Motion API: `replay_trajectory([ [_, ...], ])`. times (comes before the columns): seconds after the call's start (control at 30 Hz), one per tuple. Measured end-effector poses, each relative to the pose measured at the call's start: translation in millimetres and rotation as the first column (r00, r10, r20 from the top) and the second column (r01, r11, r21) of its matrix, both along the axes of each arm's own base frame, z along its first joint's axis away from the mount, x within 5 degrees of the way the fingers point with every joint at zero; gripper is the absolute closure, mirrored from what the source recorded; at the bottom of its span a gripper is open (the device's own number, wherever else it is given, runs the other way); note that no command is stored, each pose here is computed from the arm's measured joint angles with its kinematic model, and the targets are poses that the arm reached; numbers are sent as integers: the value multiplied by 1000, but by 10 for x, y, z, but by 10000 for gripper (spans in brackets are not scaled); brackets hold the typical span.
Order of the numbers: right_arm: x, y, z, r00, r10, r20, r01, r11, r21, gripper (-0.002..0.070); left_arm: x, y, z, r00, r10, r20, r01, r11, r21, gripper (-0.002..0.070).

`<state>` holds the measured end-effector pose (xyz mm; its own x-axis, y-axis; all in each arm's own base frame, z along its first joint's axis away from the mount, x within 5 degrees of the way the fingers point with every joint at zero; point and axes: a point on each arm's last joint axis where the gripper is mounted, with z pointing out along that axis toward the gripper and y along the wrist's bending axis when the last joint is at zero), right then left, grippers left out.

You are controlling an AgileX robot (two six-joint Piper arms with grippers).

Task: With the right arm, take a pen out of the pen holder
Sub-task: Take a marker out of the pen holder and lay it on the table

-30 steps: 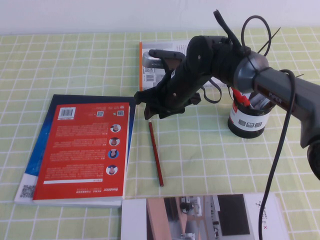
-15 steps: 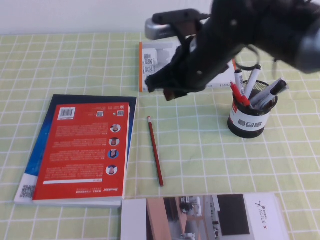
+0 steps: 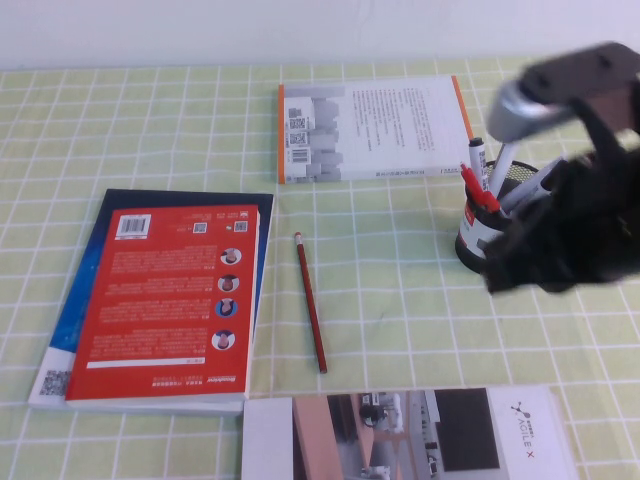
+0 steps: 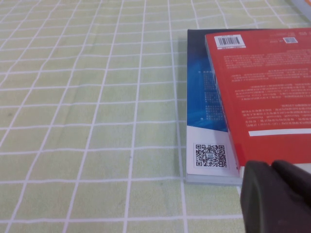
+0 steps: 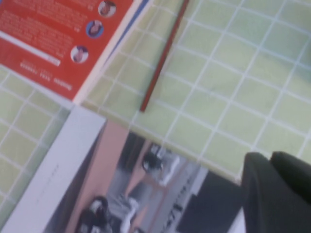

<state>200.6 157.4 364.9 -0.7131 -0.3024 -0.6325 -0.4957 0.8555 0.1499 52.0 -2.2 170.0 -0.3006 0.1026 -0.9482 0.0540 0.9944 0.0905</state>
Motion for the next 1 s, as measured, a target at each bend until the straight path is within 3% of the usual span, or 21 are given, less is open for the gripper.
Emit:
replay_trajectory([
  [0.3,-610,-447,-355,999,45,-10,-46,999,-26,688,0,0,0,1000,0,0,0,1000,0,680],
  [0.67,-841,-698,-887,967,105,233,-99,994,-38,688,0,0,0,1000,0,0,0,1000,0,680],
  [0.83,-938,-963,-1126,942,-54,332,37,998,56,688,0,0,0,1000,0,0,0,1000,0,680],
  [1.0,-1100,-1281,-1412,864,-285,416,245,958,148,688,0,0,0,1000,0,0,0,1000,0,680],
])
